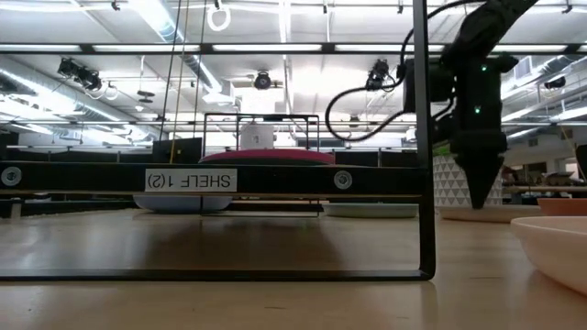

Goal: Place and stack plates onto a shelf
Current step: Put the gray plate on the shelf

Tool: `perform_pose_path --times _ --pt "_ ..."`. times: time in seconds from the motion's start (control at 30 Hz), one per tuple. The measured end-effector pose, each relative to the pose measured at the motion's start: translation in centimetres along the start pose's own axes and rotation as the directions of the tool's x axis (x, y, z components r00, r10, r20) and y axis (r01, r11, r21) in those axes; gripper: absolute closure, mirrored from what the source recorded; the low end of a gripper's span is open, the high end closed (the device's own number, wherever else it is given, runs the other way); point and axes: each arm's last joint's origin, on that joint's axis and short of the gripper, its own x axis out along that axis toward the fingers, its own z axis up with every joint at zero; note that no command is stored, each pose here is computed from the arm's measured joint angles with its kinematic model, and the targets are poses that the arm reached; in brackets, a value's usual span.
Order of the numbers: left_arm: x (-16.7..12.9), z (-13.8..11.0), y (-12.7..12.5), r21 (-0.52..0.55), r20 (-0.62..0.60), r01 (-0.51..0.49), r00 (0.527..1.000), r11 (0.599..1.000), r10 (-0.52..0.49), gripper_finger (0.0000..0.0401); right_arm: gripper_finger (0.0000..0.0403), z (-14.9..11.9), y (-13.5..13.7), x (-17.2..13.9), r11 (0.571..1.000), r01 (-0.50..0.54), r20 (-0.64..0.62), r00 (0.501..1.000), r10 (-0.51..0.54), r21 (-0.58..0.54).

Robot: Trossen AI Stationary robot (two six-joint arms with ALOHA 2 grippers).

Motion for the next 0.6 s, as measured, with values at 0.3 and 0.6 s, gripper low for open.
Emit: perform_pose_path --times 0.3,0.6 --pt "0.0 0.0 0.0 0.039 -0.001 0.001 1.000 0.999 -0.001 0.0280 0.0342 0.2 0.1 1.5 0.999 0.035 -0.067 0.997 -0.033 0.015" --pt "-0.1 0.1 0.1 0.057 0.007 -0.009 1.000 0.998 0.008 0.0280 0.0386 -0.2 0.4 0.4 0.994 -0.052 -0.051 0.997 0.057 0.092"
